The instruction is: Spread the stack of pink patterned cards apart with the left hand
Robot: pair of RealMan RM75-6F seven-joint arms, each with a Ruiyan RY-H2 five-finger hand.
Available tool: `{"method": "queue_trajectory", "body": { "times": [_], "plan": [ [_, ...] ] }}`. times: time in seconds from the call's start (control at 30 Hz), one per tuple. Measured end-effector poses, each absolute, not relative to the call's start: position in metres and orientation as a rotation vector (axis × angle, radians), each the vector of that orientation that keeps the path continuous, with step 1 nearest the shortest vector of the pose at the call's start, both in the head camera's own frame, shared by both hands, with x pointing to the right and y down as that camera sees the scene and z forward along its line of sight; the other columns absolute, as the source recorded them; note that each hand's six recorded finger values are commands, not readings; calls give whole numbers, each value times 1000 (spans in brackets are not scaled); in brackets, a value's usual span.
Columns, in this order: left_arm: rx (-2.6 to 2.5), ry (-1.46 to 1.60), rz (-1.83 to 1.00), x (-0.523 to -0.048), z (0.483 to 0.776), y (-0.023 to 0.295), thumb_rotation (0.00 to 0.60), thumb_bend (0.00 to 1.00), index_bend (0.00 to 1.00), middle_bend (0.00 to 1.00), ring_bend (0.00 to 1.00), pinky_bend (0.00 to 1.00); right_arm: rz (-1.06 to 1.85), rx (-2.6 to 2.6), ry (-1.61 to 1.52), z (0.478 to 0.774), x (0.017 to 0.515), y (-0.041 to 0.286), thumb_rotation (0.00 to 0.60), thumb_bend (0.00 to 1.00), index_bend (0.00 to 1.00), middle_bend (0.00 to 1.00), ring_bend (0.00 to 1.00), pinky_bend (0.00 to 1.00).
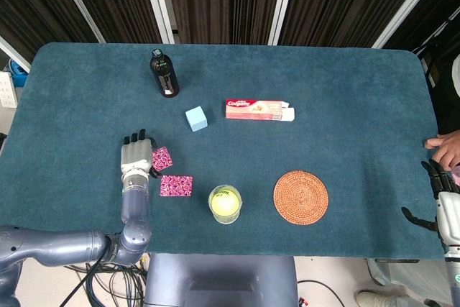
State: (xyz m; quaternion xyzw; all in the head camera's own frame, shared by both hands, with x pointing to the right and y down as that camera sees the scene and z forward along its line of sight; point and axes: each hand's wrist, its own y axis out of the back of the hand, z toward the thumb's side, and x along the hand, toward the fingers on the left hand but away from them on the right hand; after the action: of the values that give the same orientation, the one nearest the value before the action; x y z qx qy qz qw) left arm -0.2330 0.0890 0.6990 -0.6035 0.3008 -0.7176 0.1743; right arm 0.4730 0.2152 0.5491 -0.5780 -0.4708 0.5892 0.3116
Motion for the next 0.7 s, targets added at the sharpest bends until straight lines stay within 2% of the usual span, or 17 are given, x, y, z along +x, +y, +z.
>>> {"method": "queue_trajectory", "body": {
  "times": [0.7],
  "plan": [
    [-1684,837,-2040,-237,704,92,600,120,401,88,0,0,1559,-1528,-1239,550,473,215,600,174,94,54,156,277]
  ]
}}
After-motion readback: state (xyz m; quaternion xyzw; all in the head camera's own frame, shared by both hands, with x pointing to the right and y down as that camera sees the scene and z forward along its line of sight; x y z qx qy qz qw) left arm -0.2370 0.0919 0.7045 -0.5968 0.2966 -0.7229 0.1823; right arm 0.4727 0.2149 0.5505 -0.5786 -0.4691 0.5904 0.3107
